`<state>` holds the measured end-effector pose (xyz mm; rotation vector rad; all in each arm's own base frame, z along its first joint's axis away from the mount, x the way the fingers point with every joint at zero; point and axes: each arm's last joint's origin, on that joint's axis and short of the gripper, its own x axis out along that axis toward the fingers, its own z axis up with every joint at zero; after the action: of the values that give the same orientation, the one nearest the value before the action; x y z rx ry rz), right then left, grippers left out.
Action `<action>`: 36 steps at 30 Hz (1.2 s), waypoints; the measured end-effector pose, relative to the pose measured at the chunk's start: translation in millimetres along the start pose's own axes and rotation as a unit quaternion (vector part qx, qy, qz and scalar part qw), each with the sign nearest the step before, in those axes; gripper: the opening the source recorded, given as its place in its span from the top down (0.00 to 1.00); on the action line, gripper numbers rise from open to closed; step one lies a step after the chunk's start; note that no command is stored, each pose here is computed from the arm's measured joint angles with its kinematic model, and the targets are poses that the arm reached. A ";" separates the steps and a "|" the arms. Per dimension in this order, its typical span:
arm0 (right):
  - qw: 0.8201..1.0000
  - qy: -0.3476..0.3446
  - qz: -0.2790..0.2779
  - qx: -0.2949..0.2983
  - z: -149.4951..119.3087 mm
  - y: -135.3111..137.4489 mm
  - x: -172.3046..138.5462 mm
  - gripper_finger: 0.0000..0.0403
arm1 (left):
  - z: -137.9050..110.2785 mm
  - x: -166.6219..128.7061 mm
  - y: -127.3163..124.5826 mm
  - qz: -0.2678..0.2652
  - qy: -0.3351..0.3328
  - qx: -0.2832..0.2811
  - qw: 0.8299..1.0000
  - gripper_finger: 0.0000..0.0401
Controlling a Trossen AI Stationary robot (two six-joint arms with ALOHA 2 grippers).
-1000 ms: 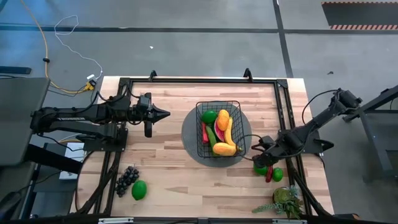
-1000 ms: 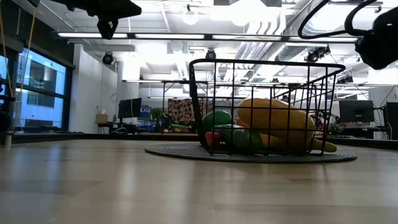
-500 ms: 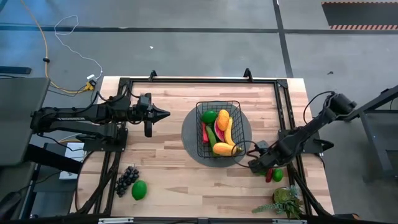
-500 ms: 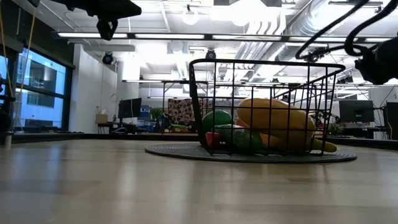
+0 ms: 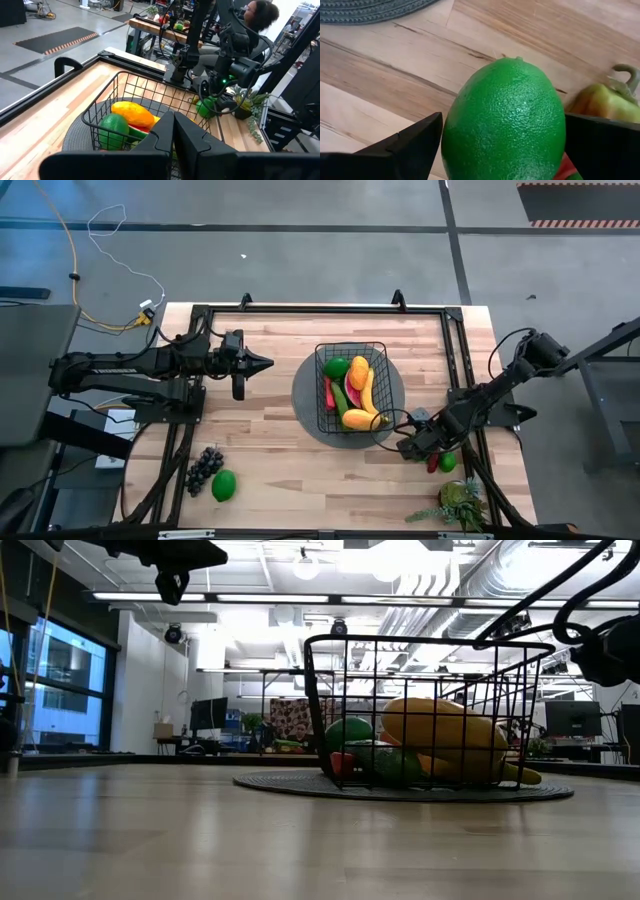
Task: Build produce basket
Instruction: Put the green lime into the black wire basket
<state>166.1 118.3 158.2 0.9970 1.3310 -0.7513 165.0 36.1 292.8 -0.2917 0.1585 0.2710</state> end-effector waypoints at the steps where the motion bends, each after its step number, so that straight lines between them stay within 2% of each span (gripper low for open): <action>1: 1.000 0.001 0.000 0.000 0.0 0.0 0.0 0.14 | 0.0 0.0 0.0 0.000 0.000 0.000 1.000 1.00; 8: 1.000 0.002 -0.003 0.000 0.0 -0.6 -0.2 0.29 | 0.0 0.0 0.0 0.000 0.000 0.000 1.000 1.00; 12: 1.000 0.002 -0.003 -0.003 -0.1 -0.3 -1.0 0.30 | 0.0 0.0 0.0 0.000 0.000 0.000 1.000 1.00; 15: 0.999 0.013 0.008 -0.037 -1.2 2.3 -9.0 0.29 | 0.0 0.0 0.0 0.000 0.000 0.000 1.000 1.00; 19: 0.990 0.036 0.054 -0.123 -3.2 5.1 -31.0 0.29 | 0.0 0.0 0.0 0.000 0.000 0.000 1.000 1.00; 21: 0.977 0.052 0.120 -0.170 -4.8 10.9 -47.3 0.29 | 0.0 0.0 0.0 0.000 0.000 0.000 1.000 1.00; 25: 0.930 0.069 0.288 -0.218 1.2 26.0 -81.8 0.28 | 0.0 0.0 0.0 0.000 0.000 0.000 1.000 1.00; 27: 0.906 0.043 0.361 -0.218 11.4 33.6 -99.5 0.28 | 0.0 0.0 0.0 0.000 0.000 0.000 1.000 1.00; 29: 0.885 -0.015 0.408 -0.224 26.0 39.7 -115.0 0.28 | 0.0 0.0 0.0 0.000 0.000 0.000 1.000 1.00; 33: 0.846 -0.205 0.412 -0.271 61.2 46.8 -138.5 0.28 | 1.0 0.0 -0.3 -0.001 -0.005 0.004 1.000 1.00; 36: 0.807 -0.354 0.356 -0.311 86.9 47.2 -156.3 0.28 | 5.6 -0.2 -1.8 -0.011 -0.028 0.003 1.000 1.00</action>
<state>226.2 43.6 316.3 0.5046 0.3994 -0.0375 166.0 36.1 298.5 -0.2787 0.1004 0.2565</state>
